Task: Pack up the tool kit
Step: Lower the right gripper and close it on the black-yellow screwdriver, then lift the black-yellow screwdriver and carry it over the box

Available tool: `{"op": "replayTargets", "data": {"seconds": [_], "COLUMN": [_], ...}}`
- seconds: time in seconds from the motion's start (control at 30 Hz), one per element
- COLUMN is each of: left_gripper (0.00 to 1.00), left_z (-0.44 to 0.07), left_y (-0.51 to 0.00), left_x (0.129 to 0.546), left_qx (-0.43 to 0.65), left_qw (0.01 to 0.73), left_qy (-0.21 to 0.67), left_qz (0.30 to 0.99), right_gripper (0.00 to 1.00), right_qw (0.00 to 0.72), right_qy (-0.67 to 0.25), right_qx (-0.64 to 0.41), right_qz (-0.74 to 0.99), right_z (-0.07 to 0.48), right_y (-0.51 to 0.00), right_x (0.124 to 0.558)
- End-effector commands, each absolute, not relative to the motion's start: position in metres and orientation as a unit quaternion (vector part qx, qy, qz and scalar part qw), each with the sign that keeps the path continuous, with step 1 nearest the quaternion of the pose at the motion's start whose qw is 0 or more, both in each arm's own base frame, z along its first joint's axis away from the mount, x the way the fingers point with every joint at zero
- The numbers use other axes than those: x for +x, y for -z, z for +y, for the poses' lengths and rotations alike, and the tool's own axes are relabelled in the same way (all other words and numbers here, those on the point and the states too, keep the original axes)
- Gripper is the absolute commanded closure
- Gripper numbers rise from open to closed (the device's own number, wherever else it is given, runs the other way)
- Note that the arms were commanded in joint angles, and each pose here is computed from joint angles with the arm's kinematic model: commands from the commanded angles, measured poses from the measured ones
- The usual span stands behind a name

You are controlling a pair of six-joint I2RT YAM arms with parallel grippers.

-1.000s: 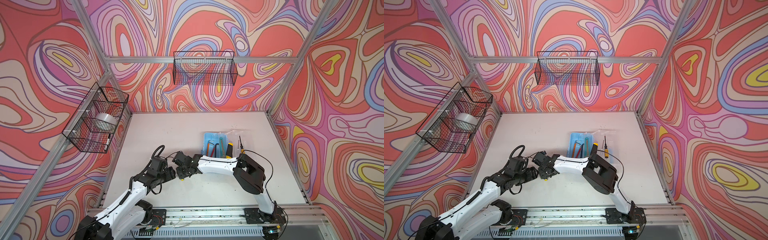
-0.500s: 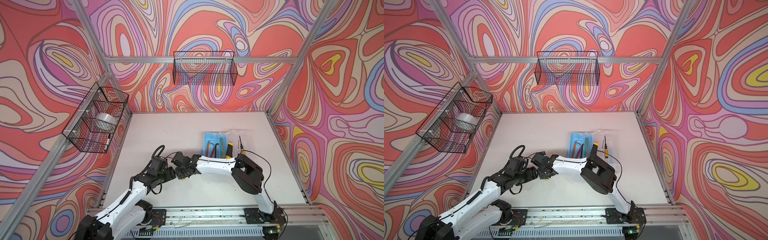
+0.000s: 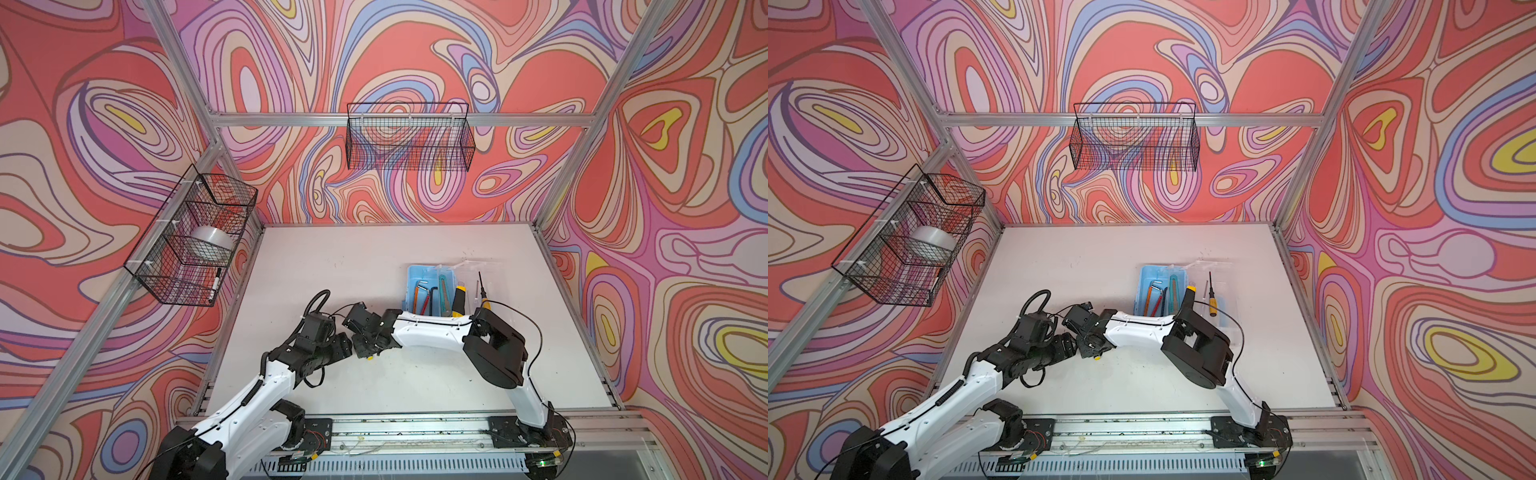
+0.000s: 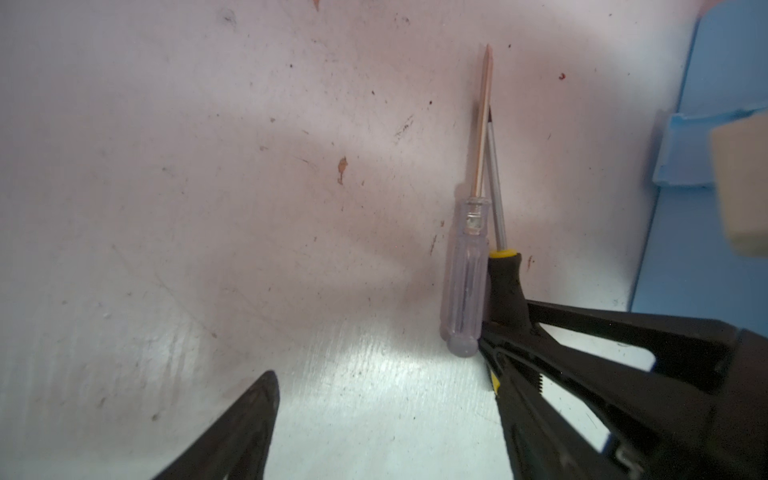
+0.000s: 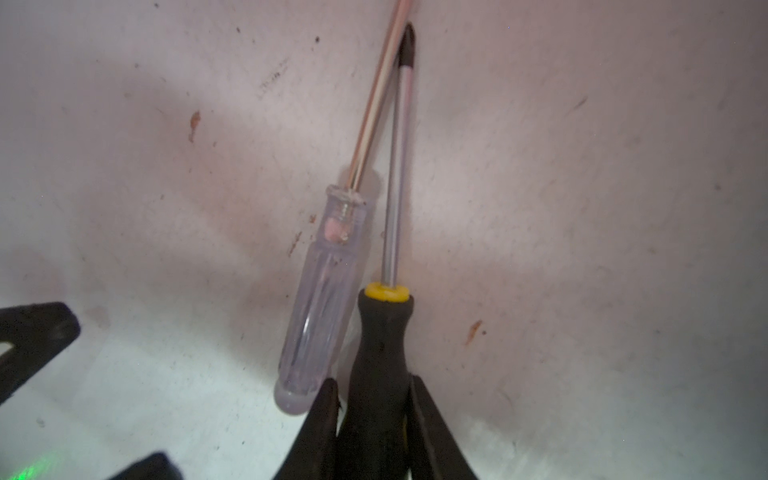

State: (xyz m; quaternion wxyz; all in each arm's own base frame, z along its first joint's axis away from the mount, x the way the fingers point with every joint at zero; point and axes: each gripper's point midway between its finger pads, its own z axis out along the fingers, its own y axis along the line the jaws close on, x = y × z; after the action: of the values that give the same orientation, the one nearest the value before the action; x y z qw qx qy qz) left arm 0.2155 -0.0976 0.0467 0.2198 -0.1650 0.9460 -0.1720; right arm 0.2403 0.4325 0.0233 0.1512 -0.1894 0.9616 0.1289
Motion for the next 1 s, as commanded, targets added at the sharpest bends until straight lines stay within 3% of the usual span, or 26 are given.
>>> {"op": "replayTargets", "data": {"seconds": [0.0,0.3,0.6,0.8,0.97], "left_gripper": [0.17,0.17,0.17,0.17,0.17], "left_z": [-0.097,-0.098,-0.102,-0.108,-0.111], "left_y": [-0.049,-0.055,-0.062,-0.064,-0.067], "left_x": [0.219,0.223,0.233,0.24,0.244], "left_qx": [-0.174,-0.172,-0.167,-0.16,-0.155], "left_qw": [0.225,0.234,0.242,0.243,0.248], "left_qy": [0.175,0.177,0.185,0.193,0.197], "left_qz": [0.943,0.94,0.938,0.937,0.936], "right_gripper": [0.83,1.0,1.0,1.0,1.0], "right_qw": [0.142,0.175,0.251,0.319,0.342], "right_qy": [-0.081,-0.082,-0.047,0.004,0.069], "right_qx": [-0.189,-0.191,-0.177,-0.119,-0.042], "right_qz": [0.968,0.963,0.951,0.94,0.936], "right_z": [0.409,0.398,0.359,0.28,0.181], "right_y": [-0.013,-0.048,-0.12,-0.19,-0.215], "right_x": [0.236,0.24,0.253,0.272,0.29]}}
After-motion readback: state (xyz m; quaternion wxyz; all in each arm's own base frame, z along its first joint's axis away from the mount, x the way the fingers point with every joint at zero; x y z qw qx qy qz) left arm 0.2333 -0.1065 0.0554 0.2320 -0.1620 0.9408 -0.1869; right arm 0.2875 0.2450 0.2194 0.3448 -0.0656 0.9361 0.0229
